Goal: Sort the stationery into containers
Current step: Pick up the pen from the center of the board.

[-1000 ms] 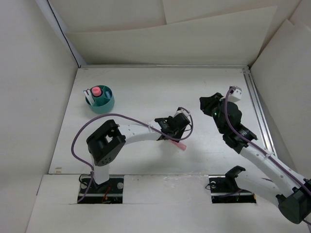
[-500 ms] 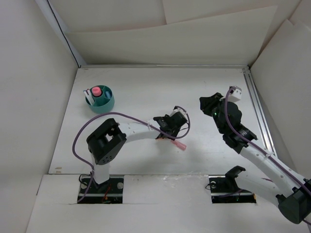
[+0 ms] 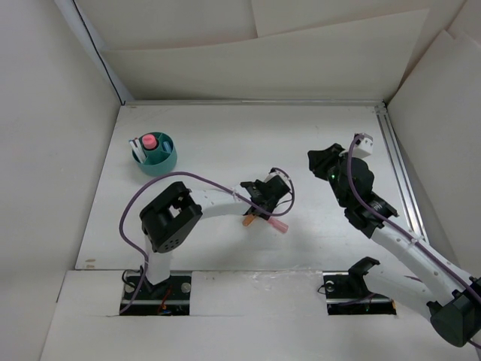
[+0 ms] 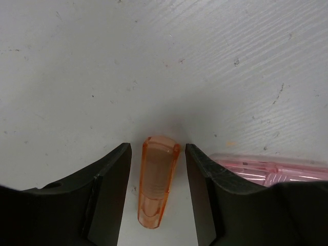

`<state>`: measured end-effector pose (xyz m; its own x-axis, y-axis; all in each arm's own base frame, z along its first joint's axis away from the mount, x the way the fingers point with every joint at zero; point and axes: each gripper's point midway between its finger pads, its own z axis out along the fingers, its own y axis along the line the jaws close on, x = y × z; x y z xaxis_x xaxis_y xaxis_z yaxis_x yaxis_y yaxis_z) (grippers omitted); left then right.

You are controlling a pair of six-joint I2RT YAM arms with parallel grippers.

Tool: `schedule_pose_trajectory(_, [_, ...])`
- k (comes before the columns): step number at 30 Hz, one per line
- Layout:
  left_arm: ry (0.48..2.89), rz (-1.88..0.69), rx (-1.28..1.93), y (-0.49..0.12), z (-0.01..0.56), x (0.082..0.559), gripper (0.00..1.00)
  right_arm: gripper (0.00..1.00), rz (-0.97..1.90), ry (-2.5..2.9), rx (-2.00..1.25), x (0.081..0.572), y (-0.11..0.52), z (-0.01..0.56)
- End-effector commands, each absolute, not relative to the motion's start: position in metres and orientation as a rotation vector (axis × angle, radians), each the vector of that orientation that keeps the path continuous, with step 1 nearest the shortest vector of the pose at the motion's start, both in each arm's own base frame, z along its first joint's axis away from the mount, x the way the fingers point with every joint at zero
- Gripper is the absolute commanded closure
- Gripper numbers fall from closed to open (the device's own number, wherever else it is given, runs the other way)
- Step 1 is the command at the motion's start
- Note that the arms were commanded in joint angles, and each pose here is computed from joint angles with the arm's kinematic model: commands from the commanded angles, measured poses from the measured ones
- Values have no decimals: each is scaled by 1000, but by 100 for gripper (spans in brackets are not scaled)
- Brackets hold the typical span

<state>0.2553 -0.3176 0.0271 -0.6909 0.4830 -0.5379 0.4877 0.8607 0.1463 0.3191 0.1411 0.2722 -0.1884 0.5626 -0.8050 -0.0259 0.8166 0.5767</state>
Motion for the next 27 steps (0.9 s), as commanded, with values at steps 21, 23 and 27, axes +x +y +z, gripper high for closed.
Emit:
schedule_pose_trajectory(21, [2390, -31, 484, -313, 65, 291, 100, 69, 606, 1617, 415, 317, 141, 306])
schedule_pose_trajectory(23, [2354, -85, 372, -308, 87, 308, 100, 69, 606, 1617, 415, 317, 141, 306])
schedule_pose_trajectory(27, [2260, -225, 65, -271, 140, 359, 100, 69, 606, 1617, 415, 317, 141, 306])
